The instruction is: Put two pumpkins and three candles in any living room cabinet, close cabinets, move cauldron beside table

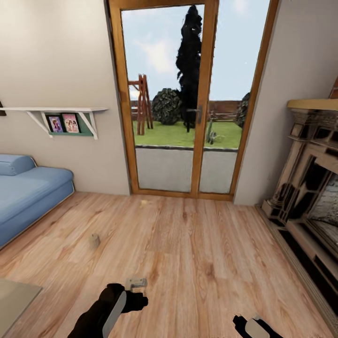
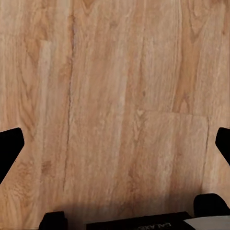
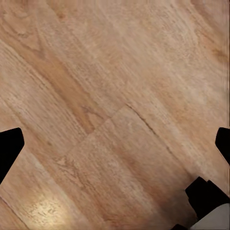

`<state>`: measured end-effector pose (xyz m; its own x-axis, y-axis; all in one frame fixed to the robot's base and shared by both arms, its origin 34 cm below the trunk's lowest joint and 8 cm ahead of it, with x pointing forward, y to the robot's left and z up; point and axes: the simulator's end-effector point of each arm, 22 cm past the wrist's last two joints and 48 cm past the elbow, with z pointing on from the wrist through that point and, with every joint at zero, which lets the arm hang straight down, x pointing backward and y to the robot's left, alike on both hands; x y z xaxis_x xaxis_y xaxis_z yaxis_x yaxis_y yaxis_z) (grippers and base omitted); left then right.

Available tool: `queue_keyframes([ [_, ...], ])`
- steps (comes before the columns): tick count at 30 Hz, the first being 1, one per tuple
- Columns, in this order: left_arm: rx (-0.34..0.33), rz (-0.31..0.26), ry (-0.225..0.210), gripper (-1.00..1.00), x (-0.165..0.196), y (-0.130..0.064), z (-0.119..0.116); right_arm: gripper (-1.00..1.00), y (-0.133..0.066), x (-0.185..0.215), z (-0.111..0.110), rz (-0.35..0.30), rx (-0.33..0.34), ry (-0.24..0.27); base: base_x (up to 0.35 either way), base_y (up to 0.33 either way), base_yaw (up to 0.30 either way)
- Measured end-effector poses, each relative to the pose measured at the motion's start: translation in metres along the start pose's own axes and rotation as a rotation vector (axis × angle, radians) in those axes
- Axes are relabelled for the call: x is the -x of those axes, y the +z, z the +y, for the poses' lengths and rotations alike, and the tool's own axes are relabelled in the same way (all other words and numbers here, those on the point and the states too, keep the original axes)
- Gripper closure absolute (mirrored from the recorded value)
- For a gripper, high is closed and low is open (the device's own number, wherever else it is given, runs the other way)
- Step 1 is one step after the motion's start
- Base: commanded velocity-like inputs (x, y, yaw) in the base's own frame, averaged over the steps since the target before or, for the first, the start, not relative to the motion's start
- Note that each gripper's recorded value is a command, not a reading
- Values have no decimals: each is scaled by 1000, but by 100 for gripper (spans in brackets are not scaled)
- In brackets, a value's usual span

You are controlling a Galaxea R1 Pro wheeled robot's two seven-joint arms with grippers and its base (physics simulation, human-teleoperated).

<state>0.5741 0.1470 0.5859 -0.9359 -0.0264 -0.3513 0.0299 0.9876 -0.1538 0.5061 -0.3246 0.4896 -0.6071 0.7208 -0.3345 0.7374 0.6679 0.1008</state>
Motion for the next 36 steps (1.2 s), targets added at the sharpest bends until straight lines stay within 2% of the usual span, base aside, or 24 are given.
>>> queue_keyframes([
  [4,35,30,-19,-100,-34,19,16,-100,-3,-9,-15,20,-38,-9,0,0,-142],
  [7,85,31,-37,-100,-63,31,44,-100,-5,-14,-32,16,-79,-10,0,0,-89],
  [10,138,21,-50,-100,-88,37,75,-100,-8,-8,-45,-33,-109,2,0,0,-33],
  [12,169,11,-56,-100,-104,38,91,-100,-12,-10,-45,-61,-118,8,0,0,-9],
  [16,206,-4,-56,-100,-113,33,113,-100,-18,-18,-47,-72,-129,-2,0,0,-3],
  [17,224,-14,-57,-100,-118,31,125,-100,-20,-29,-59,-75,-145,-25,0,0,-1],
  [19,239,-23,-60,-100,-122,27,134,-100,-23,-38,-70,-86,-158,-76,0,0,0],
  [20,251,-30,-63,-100,-125,25,141,-100,-25,-39,-75,-110,-159,-136,0,0,0],
  [22,262,-36,-64,-100,-125,21,148,-100,-29,-37,-74,-135,-149,-212,0,0,0],
  [25,269,-39,-62,-100,-125,16,151,-100,-34,-40,-66,-143,-135,-262,0,0,0],
  [29,272,-37,-62,-100,-126,12,153,-100,-38,-49,-56,-136,-117,-290,0,0,0],
  [33,272,-36,-63,-100,-127,12,153,-100,-39,-51,-48,-144,-100,-354,0,0,0],
  [36,271,-37,-60,-100,-130,12,153,-100,-39,-51,-47,-147,-95,-373,0,0,0],
])
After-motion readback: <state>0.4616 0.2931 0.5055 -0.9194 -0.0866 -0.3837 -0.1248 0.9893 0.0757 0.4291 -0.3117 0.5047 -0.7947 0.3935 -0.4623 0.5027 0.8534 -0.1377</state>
